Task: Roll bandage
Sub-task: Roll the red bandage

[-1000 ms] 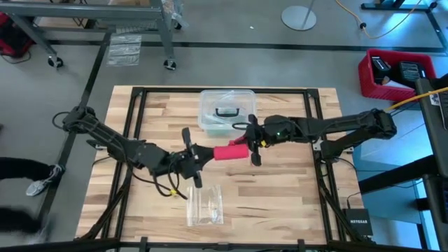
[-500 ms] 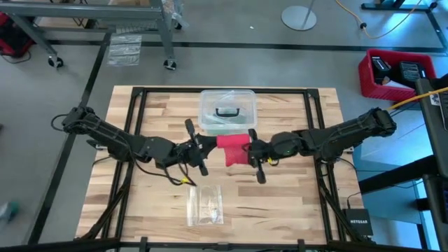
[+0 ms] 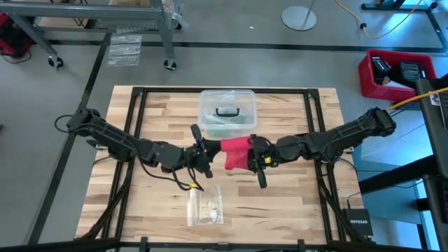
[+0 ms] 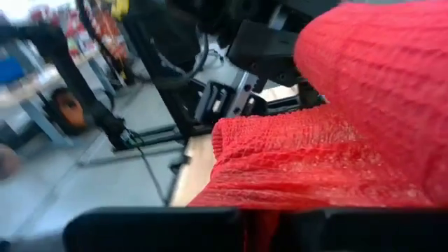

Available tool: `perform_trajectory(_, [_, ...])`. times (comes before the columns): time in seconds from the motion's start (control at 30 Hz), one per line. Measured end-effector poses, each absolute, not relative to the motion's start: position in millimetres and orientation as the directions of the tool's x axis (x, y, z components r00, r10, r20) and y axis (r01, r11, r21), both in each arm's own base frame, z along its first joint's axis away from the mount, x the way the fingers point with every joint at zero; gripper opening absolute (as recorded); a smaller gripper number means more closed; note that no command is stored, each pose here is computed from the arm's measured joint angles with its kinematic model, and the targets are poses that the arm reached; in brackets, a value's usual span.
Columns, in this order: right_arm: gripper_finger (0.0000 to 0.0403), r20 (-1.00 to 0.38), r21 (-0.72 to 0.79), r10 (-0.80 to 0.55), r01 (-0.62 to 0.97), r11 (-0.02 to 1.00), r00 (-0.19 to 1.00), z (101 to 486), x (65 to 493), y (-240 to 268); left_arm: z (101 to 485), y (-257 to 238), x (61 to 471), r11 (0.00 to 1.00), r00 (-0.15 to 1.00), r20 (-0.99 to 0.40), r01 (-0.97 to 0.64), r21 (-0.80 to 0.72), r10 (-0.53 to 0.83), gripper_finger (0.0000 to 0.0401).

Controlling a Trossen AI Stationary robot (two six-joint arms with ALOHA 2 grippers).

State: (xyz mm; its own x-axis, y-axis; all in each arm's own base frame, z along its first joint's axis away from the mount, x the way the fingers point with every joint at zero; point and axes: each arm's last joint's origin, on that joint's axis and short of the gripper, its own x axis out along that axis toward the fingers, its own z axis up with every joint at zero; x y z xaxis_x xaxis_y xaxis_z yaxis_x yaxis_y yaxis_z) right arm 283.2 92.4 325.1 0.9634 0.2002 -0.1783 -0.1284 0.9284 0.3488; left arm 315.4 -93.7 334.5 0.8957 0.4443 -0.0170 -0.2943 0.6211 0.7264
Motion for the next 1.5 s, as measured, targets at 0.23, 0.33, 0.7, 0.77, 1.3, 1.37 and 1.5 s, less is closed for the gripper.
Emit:
perform_trajectory(0.23, [0.0056, -0.164, 0.471, 0.202, -0.103, 0.876, 0.966, 327.8, 281.9, 92.1, 333.8, -94.9, 315.4, 0.591, 0.898, -0.02, -0.273, 0.76, 0.44, 0.001])
perform_trajectory(0.33, [0.0097, -0.181, 0.472, 0.198, -0.091, 0.877, 0.963, 326.2, 281.6, 91.9, 333.8, -95.9, 315.2, 0.585, 0.901, -0.019, -0.264, 0.767, 0.432, 0.001])
perform_trajectory(0.7, [0.0174, -0.272, 0.203, 0.033, 0.024, 0.979, 0.962, 321.7, 275.1, 84.4, 336.7, -98.1, 313.2, 0.558, 0.901, 0.0, -0.268, 0.785, 0.434, 0.0011])
perform_trajectory(0.77, [0.0169, -0.281, 0.135, 0.001, 0.038, 0.99, 0.96, 321.9, 273.0, 83.3, 340.1, -100.8, 310.1, 0.553, 0.903, 0.015, -0.276, 0.787, 0.429, 0.001])
perform_trajectory(1.3, [0.0194, -0.208, 0.072, -0.229, 0.249, 0.966, 0.951, 344.1, 267.6, 60.4, 345.7, -131.2, 291.7, 0.644, 0.955, -0.003, -0.198, 0.739, 0.297, 0.001])
perform_trajectory(1.37, [0.0213, -0.195, 0.068, -0.218, 0.234, 0.97, 0.956, 350.0, 267.7, 60.8, 341.2, -132.3, 291.1, 0.661, 0.955, -0.039, -0.173, 0.73, 0.293, 0.001])
perform_trajectory(1.5, [0.0243, -0.163, 0.07, -0.206, 0.219, 0.973, 0.965, 363.1, 263.0, 59.8, 334.1, -132.6, 291.3, 0.687, 0.952, -0.09, -0.145, 0.712, 0.294, 0.001])
